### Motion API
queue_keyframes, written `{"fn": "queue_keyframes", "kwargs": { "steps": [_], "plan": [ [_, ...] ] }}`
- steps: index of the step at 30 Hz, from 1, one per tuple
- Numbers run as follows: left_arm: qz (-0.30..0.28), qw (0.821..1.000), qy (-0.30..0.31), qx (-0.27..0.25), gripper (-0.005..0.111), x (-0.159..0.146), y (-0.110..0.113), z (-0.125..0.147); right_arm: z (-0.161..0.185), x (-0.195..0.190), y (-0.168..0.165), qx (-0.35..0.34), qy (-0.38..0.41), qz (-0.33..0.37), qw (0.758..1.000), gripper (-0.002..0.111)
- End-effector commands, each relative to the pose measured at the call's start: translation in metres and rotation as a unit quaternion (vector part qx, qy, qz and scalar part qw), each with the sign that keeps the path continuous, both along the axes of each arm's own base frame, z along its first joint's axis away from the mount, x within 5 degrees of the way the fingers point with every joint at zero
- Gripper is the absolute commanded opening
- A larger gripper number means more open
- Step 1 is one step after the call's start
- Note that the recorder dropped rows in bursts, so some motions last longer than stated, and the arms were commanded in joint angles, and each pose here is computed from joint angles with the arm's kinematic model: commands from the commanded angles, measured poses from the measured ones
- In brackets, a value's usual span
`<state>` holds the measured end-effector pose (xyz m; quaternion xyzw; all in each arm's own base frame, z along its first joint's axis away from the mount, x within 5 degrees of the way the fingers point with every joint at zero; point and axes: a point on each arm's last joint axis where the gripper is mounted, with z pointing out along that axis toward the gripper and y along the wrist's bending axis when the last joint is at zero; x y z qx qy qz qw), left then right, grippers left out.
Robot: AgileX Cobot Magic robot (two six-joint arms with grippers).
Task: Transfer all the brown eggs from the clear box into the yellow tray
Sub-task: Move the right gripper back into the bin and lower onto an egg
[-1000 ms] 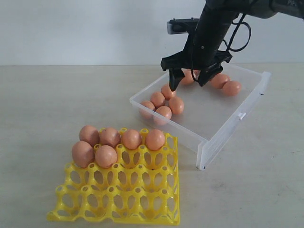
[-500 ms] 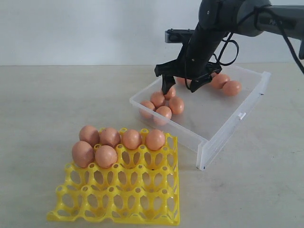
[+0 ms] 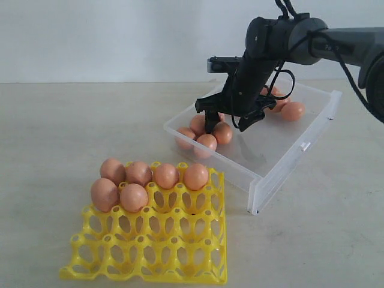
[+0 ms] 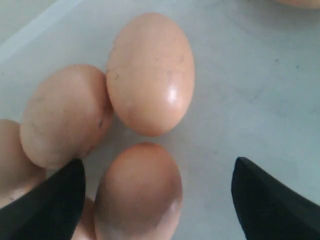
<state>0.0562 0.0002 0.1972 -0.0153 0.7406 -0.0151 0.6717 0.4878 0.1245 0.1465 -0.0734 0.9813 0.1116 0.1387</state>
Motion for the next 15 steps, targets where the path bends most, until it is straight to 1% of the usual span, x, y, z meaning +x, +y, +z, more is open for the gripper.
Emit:
{"fn": "queue_keyframes", "kwargs": {
  "steps": [1, 6, 10, 15],
  "plan": [
    [0.003, 1.000, -0.003, 0.000, 0.004, -0.0001, 0.0003, -0.0003, -0.0062, 0.0028, -0.0035, 0.000, 0.002, -0.007, 1.000, 0.057],
    [0.003, 1.000, -0.003, 0.000, 0.004, -0.0001, 0.0003, -0.0003, -0.0072, 0.0027, -0.0035, -0.001, 0.004, -0.007, 1.000, 0.028],
    [0.003, 1.000, -0.003, 0.000, 0.004, -0.0001, 0.0003, -0.0003, -0.0072, 0.0024, -0.0035, -0.001, 0.005, -0.007, 1.000, 0.000],
    [0.003, 1.000, -0.003, 0.000, 0.004, -0.0001, 0.0003, -0.0003, -0.0037, 0.0003, -0.0037, -0.002, 0.012, -0.004, 1.000, 0.000]
  ]
}}
